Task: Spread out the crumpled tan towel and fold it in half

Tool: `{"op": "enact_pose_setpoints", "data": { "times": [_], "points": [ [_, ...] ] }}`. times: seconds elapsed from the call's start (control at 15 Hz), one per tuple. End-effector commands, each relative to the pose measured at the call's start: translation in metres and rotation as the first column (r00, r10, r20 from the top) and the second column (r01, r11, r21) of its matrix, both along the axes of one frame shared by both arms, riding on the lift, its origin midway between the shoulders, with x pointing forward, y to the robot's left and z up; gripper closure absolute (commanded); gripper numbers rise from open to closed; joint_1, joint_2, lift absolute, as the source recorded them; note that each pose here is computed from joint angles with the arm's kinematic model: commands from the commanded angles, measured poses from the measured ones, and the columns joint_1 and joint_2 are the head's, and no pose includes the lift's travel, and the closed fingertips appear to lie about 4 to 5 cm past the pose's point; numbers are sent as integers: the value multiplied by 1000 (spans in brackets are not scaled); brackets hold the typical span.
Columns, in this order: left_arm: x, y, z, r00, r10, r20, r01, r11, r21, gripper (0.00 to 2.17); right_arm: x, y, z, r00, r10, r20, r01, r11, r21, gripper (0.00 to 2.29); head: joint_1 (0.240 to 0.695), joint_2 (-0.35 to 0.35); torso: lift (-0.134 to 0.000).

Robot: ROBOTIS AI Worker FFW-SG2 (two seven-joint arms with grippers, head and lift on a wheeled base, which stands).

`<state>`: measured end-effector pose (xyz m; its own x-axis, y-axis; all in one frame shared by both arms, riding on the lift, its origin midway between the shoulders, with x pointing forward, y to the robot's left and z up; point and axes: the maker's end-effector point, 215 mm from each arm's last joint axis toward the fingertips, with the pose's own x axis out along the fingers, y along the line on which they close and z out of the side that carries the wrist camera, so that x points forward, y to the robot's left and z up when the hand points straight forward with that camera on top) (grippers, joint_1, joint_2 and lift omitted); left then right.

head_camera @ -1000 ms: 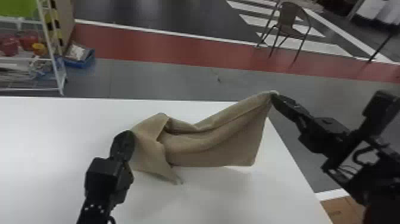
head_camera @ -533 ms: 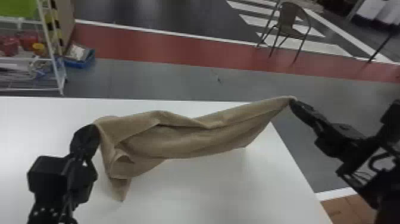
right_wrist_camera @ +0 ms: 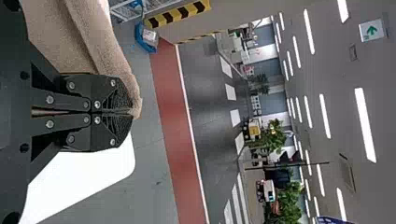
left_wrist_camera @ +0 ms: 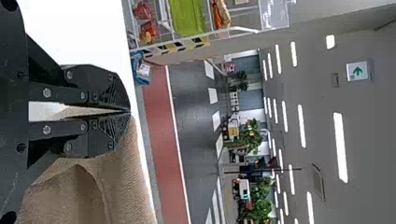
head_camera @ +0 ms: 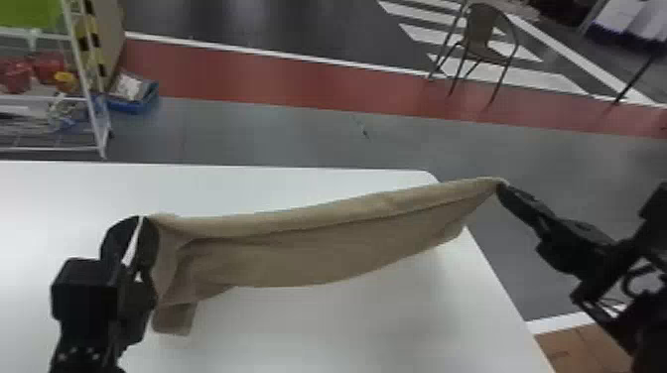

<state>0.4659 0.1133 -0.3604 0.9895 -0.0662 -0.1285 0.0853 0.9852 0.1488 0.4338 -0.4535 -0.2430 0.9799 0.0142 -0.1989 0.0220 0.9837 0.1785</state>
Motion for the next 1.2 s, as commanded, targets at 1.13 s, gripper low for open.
{"op": "enact_pose_setpoints", "data": {
  "times": [1.13],
  "points": [
    [-61, -13, -73, 977, -133, -167, 142, 989, 46, 404, -13, -33, -89, 999, -37, -18, 35, 996, -84, 1538, 695, -350, -122]
  ]
}}
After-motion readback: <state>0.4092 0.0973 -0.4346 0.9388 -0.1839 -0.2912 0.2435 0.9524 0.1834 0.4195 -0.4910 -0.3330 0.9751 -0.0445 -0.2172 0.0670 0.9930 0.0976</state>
